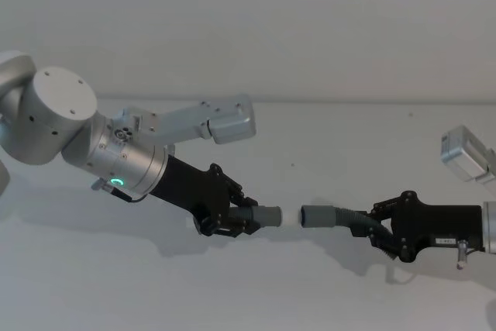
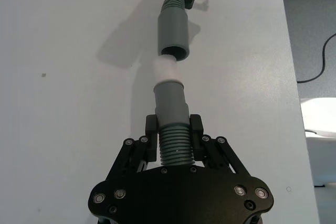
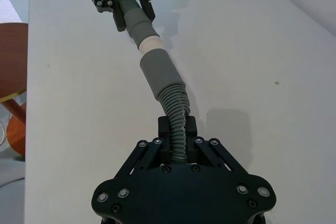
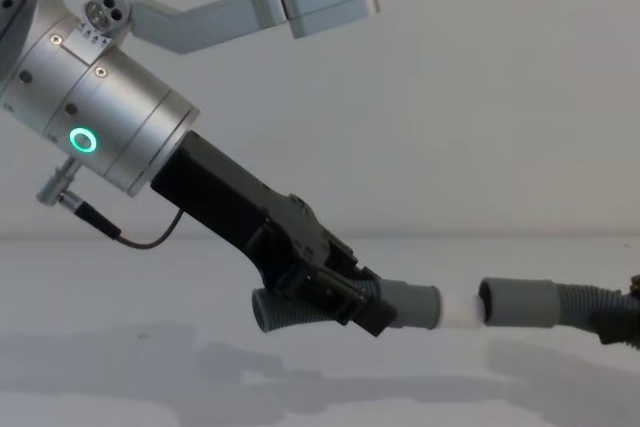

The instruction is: Use both hands to pick up one end of the pipe from the table, align the ends, and insert them.

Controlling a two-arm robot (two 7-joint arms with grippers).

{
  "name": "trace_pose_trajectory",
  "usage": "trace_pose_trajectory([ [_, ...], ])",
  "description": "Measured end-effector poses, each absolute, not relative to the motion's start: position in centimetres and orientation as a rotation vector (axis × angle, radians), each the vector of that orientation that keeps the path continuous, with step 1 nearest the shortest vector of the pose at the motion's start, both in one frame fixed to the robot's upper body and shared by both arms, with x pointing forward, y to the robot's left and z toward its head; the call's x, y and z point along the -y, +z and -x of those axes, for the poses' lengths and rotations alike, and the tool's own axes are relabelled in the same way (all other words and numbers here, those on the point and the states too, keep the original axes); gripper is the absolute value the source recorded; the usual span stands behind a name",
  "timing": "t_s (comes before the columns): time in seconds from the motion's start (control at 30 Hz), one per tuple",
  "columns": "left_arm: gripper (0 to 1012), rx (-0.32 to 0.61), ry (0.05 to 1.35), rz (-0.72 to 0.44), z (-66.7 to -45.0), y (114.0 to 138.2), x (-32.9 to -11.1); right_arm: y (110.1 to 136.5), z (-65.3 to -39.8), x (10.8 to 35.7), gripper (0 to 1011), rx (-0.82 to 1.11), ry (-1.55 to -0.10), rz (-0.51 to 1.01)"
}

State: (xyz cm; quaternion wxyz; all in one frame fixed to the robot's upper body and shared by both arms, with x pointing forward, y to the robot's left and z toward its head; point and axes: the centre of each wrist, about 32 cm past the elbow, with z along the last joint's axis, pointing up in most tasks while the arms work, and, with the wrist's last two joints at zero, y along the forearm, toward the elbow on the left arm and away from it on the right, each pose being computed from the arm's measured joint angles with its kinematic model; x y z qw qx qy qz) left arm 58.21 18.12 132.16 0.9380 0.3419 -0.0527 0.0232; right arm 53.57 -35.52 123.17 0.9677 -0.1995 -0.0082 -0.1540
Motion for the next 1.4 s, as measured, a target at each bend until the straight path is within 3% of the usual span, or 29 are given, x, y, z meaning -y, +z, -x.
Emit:
trace_pose_trajectory([
  [1.4,345,0.121,0.029,-0.683,-58.92,132.42,-17.97,122.87,-54.09,35.59,141,-0.010,-0.285,0.422],
])
